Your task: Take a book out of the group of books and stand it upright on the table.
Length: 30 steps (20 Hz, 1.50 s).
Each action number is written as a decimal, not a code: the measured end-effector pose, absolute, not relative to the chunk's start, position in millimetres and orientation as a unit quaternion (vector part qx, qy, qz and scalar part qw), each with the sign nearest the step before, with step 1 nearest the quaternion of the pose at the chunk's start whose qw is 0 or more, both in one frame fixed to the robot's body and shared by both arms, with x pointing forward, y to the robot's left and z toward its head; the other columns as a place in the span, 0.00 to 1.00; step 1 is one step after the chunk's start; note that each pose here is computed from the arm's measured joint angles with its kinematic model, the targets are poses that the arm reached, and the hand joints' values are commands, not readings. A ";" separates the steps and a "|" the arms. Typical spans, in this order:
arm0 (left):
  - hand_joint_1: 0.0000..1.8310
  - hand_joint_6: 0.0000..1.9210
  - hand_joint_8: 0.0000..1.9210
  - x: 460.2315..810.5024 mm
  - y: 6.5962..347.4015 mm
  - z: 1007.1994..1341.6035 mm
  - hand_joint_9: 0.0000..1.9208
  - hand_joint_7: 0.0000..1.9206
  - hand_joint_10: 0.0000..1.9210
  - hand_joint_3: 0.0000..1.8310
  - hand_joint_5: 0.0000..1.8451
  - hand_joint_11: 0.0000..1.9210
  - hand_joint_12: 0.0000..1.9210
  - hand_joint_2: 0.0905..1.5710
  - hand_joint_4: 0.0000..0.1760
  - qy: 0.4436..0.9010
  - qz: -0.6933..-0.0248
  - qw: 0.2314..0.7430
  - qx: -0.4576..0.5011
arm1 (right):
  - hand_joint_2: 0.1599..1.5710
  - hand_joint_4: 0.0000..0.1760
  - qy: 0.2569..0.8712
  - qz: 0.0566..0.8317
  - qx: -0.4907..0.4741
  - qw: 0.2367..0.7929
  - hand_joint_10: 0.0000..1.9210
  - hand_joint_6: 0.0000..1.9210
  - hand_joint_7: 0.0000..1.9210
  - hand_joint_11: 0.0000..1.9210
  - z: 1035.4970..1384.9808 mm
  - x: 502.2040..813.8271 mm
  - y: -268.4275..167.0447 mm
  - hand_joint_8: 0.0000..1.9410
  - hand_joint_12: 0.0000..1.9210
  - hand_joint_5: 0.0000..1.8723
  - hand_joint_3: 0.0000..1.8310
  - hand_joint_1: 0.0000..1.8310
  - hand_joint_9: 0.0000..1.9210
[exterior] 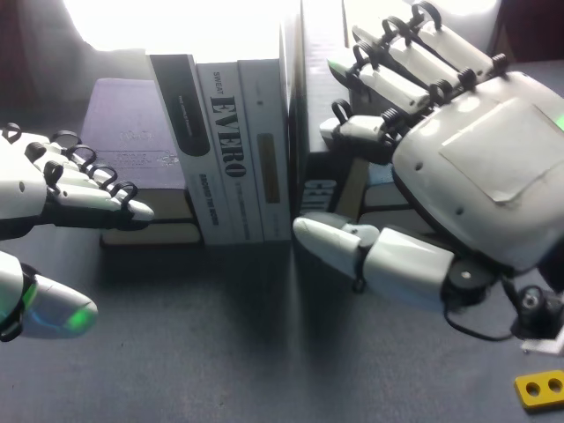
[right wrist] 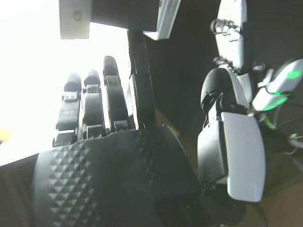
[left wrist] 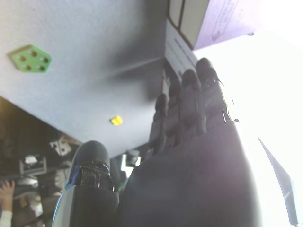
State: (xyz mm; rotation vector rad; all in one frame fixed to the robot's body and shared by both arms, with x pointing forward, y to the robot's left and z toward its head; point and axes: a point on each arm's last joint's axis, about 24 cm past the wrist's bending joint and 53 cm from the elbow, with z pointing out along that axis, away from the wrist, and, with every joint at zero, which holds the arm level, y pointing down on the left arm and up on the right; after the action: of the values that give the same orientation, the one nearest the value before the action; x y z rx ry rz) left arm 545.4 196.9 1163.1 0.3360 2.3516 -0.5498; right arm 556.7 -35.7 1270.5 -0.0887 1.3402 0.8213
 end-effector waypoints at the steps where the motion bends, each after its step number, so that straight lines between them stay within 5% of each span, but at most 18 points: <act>1: 0.00 0.01 0.00 545.4 196.9 1163.1 0.05 0.07 0.00 0.00 0.05 0.00 0.21 0.80 0.21 0.905 -0.212 0.344 0.130 | 0.71 0.00 0.608 0.368 -0.042 0.702 0.00 0.00 0.13 0.00 1268.8 552.8 -36.1 0.00 0.11 0.50 0.00 0.00 0.04; 6: 0.00 0.00 0.01 545.5 196.9 1163.2 0.04 0.06 0.01 0.00 0.05 0.00 0.22 0.79 0.26 0.905 -0.212 0.345 0.129 | 0.71 0.00 0.630 0.358 -0.082 0.684 0.00 0.00 0.12 0.00 1252.8 528.0 -23.7 0.00 0.12 0.48 0.00 0.00 0.04; 7: 0.00 0.00 0.00 545.4 196.9 1163.1 0.05 0.08 0.01 0.00 0.05 0.00 0.16 0.80 0.20 0.905 -0.212 0.344 0.129 | 0.71 0.00 0.646 0.358 -0.086 0.668 0.00 0.00 0.13 0.00 1243.2 524.2 -22.6 0.00 0.20 0.48 0.00 0.00 0.06; 10: 0.00 0.00 0.00 545.4 197.8 1163.1 0.05 0.07 0.00 0.00 0.04 0.00 0.16 0.80 0.17 0.906 -0.211 0.345 0.128 | 0.71 0.00 0.665 0.347 -0.095 0.655 0.00 0.00 0.12 0.00 1230.9 518.8 -22.9 0.00 0.17 0.48 0.00 0.00 0.05; 12: 0.00 0.00 0.00 546.4 199.3 1163.1 0.07 0.08 0.01 0.00 0.04 0.00 0.19 0.79 0.27 0.906 -0.211 0.345 0.126 | 0.70 0.00 0.668 0.342 -0.102 0.654 0.00 0.00 0.14 0.00 1228.0 516.3 -22.5 0.00 0.19 0.48 0.00 0.00 0.06; 15: 0.00 0.00 0.00 546.3 199.4 1162.9 0.05 0.07 0.00 0.00 0.03 0.00 0.13 0.80 0.26 0.906 -0.211 0.345 0.126 | 0.71 0.00 0.673 0.330 -0.125 0.650 0.00 0.00 0.15 0.00 1218.1 511.0 -21.0 0.00 0.20 0.48 0.00 0.00 0.08; 19: 0.00 0.00 0.00 546.2 199.2 1163.0 0.07 0.08 0.00 0.00 0.03 0.00 0.21 0.80 0.22 0.906 -0.211 0.345 0.127 | 0.69 0.00 0.688 0.325 -0.153 0.631 0.00 0.01 0.15 0.00 1199.5 502.1 -16.2 0.00 0.30 0.50 0.00 0.00 0.09; 26: 0.00 0.00 0.00 546.0 198.9 1163.0 0.07 0.07 0.00 0.00 0.04 0.00 0.23 0.80 0.24 0.906 -0.211 0.345 0.127 | 0.71 0.00 0.688 0.323 -0.185 0.623 0.00 0.00 0.15 0.00 1180.2 505.1 -13.1 0.00 0.29 0.48 0.00 0.00 0.08; 29: 0.00 0.00 0.00 546.1 198.9 1163.1 0.05 0.05 0.00 0.00 0.02 0.00 0.10 0.79 0.24 0.906 -0.211 0.345 0.127 | 0.70 0.00 0.690 0.321 -0.197 0.619 0.00 0.00 0.15 0.00 1170.8 503.9 -11.7 0.00 0.30 0.48 0.00 0.00 0.08; 30: 0.00 0.00 0.00 546.1 199.1 1163.0 0.05 0.06 0.00 0.00 0.02 0.00 0.13 0.79 0.24 0.906 -0.211 0.345 0.127 | 0.70 0.00 0.691 0.320 -0.203 0.615 0.00 0.00 0.15 0.00 1165.1 501.8 -11.2 0.00 0.31 0.49 0.00 0.00 0.08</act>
State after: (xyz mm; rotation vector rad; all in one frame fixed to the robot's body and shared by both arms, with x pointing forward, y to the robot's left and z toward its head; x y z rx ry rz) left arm 546.1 199.1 1163.0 0.3290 2.3526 -0.5477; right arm 501.8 -11.2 1165.1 -0.4688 1.5917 0.7370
